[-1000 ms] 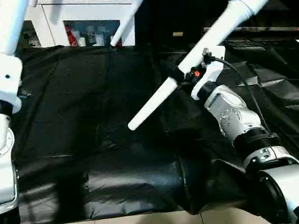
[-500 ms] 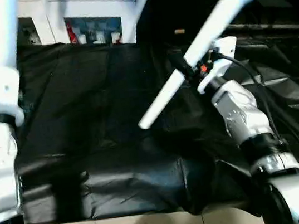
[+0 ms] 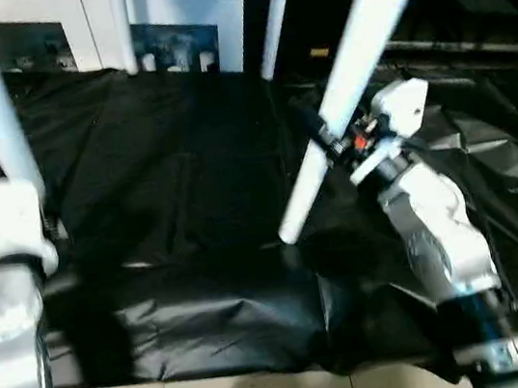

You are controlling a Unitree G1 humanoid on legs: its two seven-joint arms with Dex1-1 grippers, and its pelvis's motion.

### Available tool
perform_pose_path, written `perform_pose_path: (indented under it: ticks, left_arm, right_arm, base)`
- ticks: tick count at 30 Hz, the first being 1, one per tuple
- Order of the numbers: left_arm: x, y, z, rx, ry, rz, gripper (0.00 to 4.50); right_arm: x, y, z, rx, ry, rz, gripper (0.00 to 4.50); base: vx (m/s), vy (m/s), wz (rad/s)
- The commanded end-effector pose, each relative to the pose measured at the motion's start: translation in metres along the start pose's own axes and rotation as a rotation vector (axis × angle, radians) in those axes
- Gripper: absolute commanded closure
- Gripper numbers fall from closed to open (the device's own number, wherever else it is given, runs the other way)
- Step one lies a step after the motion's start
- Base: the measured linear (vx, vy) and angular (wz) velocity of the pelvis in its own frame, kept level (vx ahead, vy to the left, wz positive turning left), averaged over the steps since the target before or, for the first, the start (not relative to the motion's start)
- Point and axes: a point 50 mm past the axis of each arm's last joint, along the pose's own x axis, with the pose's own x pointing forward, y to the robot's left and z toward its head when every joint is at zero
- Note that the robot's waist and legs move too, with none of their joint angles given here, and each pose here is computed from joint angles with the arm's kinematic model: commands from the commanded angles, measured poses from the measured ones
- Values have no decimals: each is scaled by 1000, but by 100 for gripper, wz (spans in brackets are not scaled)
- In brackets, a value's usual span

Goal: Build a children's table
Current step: Flip table

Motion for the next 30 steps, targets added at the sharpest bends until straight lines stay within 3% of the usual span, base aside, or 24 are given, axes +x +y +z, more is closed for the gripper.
perform_pose_path:
  ticks: [1, 4, 12, 14, 17, 18, 24, 29, 30]
  left_arm:
    - [-2, -7, 12, 78, -84, -33, 299]
    - [-12, -9, 2, 106, -69, -40, 299]
    - [-22, -12, -6, 123, -50, -88, 299]
    - [-22, -14, -9, 70, -18, -153, 229]
    - [-24, -16, -9, 62, -15, -196, 217]
    - [-25, -16, -8, 82, -22, -209, 192]
    - [-32, -4, -2, 35, -64, -167, 153]
    - [-51, 9, -3, 6, -90, -130, 133]
    - [-64, 17, -4, -22, -107, -88, 120]
  right_arm:
    - [1, 16, 1, -65, 25, 80, 262]
    - [-5, 22, -3, -67, 57, 96, 263]
    - [-14, 18, -11, -75, 123, 55, 264]
    - [-17, 22, -14, -47, 135, 58, 194]
    - [-19, 23, -15, -10, 139, 46, 185]
    - [-20, 23, -15, 3, 139, 39, 160]
    - [-27, 20, -11, 40, 121, 14, 116]
    - [-38, 25, -9, 77, 116, 22, 82]
    - [-45, 28, -10, 97, 123, 20, 74]
  base:
    - [0, 0, 0]
    - [0, 0, 0]
    - [0, 0, 0]
    - [0, 0, 0]
    - [0, 0, 0]
    - [0, 0, 0]
    - [0, 0, 0]
    - [0, 0, 0]
    - [0, 0, 0]
